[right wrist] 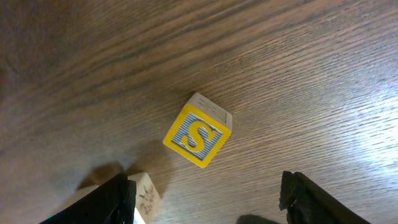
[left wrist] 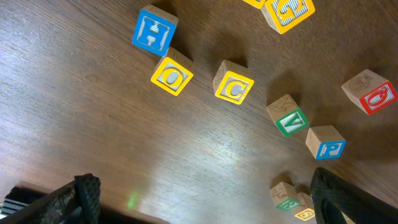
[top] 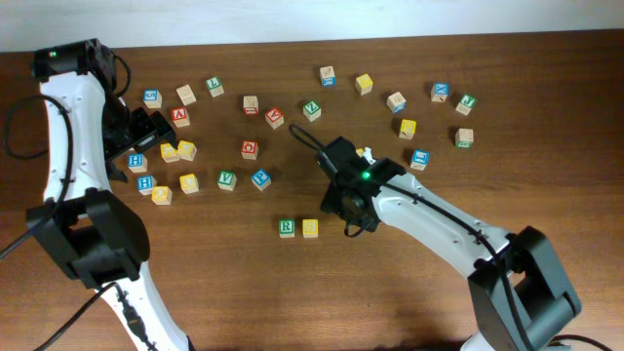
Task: Spell out RSS
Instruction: 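Carry the S block and place it right of the first S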
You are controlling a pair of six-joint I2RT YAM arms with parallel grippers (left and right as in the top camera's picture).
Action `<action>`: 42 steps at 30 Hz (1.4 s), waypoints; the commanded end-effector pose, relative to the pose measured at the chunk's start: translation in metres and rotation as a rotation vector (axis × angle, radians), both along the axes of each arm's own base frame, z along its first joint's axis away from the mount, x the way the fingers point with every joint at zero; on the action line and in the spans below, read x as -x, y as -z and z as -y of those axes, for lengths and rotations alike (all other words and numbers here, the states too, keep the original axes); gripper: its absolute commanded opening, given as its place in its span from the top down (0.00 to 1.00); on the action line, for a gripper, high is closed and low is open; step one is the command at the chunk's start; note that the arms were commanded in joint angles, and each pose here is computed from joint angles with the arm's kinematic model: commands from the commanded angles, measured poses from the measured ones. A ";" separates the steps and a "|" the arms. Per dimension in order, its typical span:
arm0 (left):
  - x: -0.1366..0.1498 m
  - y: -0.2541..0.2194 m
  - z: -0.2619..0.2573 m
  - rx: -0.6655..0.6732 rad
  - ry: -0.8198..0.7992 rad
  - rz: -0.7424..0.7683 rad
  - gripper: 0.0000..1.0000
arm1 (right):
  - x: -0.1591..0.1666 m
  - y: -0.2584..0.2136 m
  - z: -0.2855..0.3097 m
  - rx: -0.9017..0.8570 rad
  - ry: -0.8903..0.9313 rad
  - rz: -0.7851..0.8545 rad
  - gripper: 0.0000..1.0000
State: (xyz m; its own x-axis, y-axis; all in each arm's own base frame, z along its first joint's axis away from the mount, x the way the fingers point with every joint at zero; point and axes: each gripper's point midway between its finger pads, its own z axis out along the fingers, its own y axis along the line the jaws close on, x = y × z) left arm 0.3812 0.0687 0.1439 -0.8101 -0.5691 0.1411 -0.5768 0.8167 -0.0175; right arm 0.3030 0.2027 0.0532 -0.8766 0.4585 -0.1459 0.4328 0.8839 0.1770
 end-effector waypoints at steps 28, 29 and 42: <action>0.001 -0.003 -0.002 0.003 0.004 0.009 0.01 | 0.042 0.048 -0.008 0.012 -0.589 -0.209 0.71; 0.001 -0.003 -0.002 0.003 0.004 0.009 0.01 | 0.039 0.048 -0.011 0.006 -0.589 -0.195 0.71; 0.001 -0.003 -0.002 0.003 0.004 0.009 0.01 | 0.014 0.049 0.000 0.108 -0.567 -0.099 0.57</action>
